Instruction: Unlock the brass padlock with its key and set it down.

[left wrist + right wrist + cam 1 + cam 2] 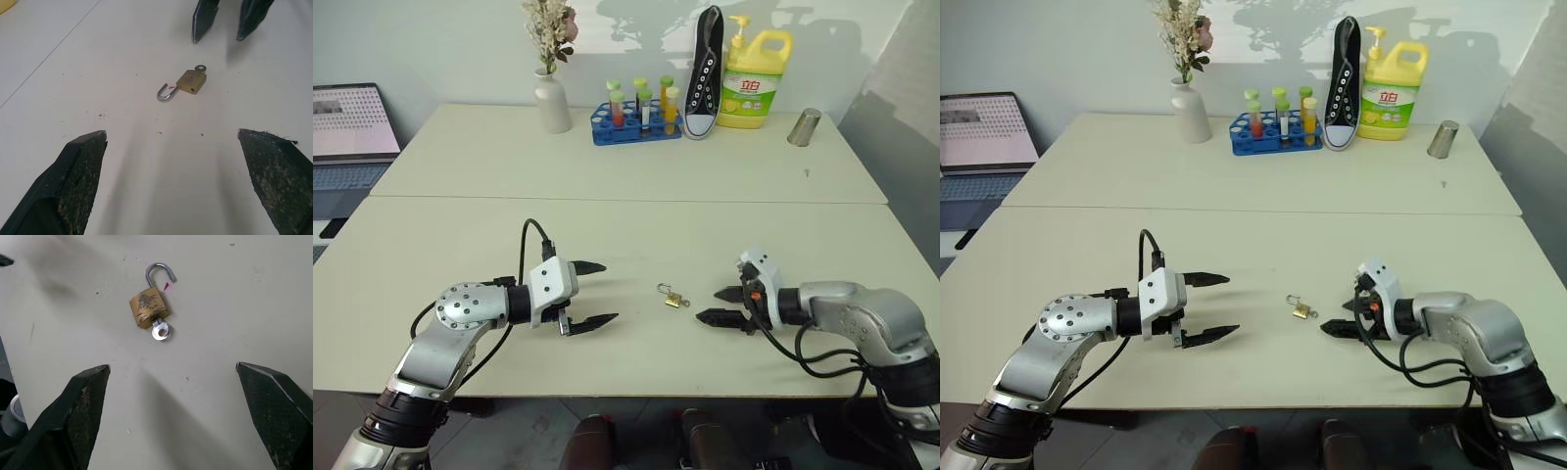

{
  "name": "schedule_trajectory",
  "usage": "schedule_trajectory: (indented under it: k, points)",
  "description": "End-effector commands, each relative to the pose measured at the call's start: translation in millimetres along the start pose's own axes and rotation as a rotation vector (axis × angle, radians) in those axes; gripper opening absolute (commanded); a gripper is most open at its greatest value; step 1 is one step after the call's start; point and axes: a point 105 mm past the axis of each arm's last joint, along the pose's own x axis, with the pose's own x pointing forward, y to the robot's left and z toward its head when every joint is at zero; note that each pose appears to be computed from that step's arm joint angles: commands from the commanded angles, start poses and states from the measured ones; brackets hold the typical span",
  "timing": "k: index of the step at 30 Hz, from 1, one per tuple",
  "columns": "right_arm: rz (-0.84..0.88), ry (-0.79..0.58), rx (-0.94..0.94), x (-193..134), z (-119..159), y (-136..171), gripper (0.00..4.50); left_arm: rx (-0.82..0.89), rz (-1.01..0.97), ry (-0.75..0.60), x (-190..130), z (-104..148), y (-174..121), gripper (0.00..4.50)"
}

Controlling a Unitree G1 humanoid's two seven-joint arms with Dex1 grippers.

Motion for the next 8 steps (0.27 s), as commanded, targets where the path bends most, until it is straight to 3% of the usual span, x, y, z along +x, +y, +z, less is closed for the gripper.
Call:
schedule_trajectory:
  k: [1, 8]
  points:
    - [0.009, -0.120, -0.260, -24, 26, 22, 4.40, 0.028, -0.051, -0.013, -6, 13, -2, 4.50]
    - [-0.042, -0.166, -0.331, -42, 24, 30, 4.40, 0.013, -0.119, -0.027, -5, 14, -4, 4.50]
